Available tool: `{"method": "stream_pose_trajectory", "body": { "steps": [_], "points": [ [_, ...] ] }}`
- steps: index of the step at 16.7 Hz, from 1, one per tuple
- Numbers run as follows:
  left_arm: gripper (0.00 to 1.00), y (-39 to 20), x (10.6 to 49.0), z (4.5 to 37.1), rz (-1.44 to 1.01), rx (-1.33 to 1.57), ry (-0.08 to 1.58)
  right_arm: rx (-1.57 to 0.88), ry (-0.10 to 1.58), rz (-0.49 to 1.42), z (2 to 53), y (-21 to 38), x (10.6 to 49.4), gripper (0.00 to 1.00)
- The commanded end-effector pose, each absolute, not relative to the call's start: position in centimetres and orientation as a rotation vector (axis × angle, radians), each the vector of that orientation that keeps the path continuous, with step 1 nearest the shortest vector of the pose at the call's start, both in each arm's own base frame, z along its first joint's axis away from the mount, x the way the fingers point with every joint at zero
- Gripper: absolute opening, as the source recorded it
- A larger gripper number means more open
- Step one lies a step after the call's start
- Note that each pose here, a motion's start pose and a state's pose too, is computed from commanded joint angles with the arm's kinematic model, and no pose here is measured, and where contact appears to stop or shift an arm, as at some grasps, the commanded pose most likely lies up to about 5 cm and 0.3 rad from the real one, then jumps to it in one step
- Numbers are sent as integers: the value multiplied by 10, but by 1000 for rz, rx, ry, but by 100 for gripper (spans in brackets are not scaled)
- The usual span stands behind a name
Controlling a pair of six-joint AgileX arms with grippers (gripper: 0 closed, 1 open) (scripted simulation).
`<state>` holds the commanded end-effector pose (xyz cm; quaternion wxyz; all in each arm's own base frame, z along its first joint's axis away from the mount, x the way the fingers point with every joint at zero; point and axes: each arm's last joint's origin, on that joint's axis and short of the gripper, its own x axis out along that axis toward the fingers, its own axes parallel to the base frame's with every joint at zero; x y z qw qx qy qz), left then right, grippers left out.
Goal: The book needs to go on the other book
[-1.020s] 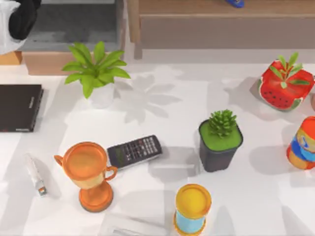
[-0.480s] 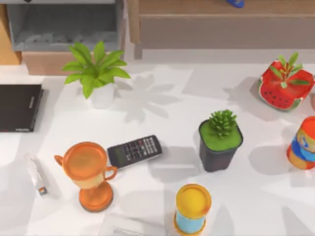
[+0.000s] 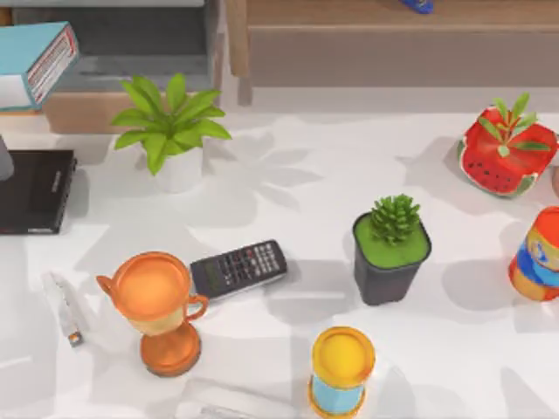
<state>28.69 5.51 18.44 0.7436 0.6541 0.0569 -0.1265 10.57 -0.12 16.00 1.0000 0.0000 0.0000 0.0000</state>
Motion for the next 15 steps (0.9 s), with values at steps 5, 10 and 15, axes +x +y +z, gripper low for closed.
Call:
{"method": "stream_pose_trajectory", "body": {
  "steps": [5,10,15],
  "points": [
    [0,80,283,121,-427,1521,371,0,0,0,160,-1,106,100],
    [0,81,283,117,-437,1525,386,0,0,0,160,-1,106,100],
    [0,81,287,115,-437,1525,386,0,0,0,160,-1,106,100]
  ]
}}
